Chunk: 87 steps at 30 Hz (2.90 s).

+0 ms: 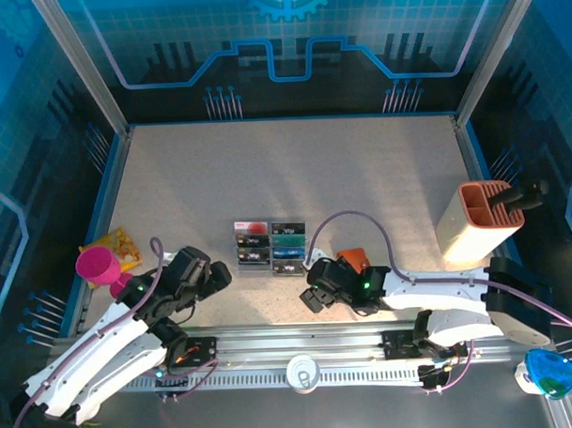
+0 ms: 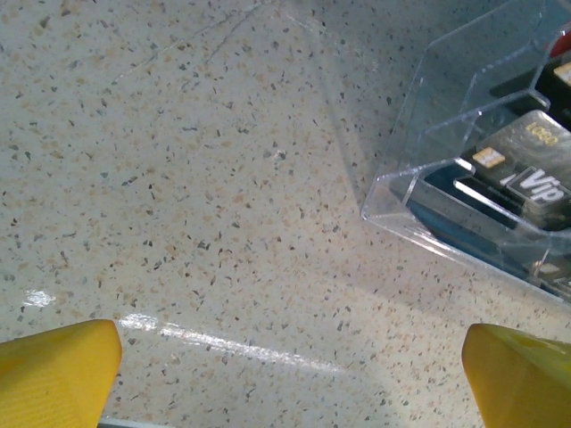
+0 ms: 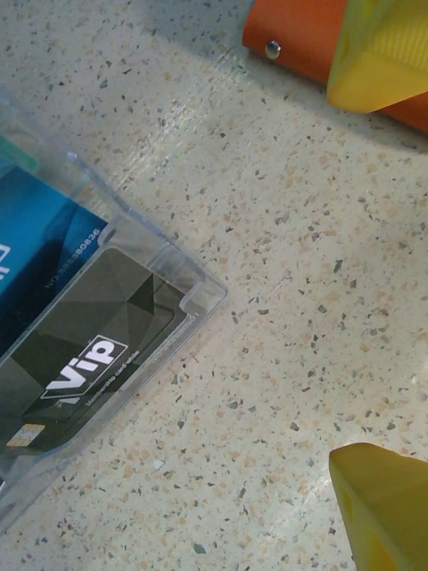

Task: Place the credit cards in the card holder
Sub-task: Move the storage box to the center of the table.

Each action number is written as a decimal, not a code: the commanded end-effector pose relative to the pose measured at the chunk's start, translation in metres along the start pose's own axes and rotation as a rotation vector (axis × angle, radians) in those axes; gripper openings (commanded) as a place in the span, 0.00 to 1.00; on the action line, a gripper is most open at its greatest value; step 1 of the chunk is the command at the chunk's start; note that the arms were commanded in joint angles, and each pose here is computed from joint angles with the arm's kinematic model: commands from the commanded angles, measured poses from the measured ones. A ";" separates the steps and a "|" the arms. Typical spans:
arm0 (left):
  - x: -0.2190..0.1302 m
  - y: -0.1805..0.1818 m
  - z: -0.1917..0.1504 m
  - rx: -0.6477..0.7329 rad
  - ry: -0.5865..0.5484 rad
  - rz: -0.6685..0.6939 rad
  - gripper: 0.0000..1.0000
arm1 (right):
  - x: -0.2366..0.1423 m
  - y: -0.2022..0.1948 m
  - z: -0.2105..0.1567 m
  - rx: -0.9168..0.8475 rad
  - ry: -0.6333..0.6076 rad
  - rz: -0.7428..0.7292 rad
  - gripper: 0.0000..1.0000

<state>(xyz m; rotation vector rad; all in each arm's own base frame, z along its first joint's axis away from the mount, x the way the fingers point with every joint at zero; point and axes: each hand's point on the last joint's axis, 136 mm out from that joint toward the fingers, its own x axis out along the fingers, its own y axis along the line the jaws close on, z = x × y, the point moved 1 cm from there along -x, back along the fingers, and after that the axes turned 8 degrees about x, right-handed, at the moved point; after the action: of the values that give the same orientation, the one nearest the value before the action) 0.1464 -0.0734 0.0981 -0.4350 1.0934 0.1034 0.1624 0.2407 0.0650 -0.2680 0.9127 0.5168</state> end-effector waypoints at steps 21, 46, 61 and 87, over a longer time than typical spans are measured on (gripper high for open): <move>0.021 -0.005 -0.007 0.181 -0.033 0.173 0.99 | 0.018 -0.002 0.019 -0.008 -0.045 -0.090 0.97; 0.057 -0.006 -0.005 0.233 -0.084 0.214 0.99 | 0.048 -0.016 0.038 0.024 -0.019 -0.149 0.97; 0.080 -0.015 0.016 0.240 -0.090 0.231 0.99 | 0.067 -0.035 0.049 0.088 -0.003 -0.176 0.97; 0.107 -0.041 0.075 0.265 -0.094 0.224 0.99 | 0.061 -0.065 0.083 0.217 -0.061 -0.150 0.96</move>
<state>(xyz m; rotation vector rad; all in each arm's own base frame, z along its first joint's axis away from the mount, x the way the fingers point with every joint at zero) 0.2663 -0.0887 0.0363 -0.0557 1.0530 0.2187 0.2848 0.2447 0.0449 -0.1764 0.9106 0.2743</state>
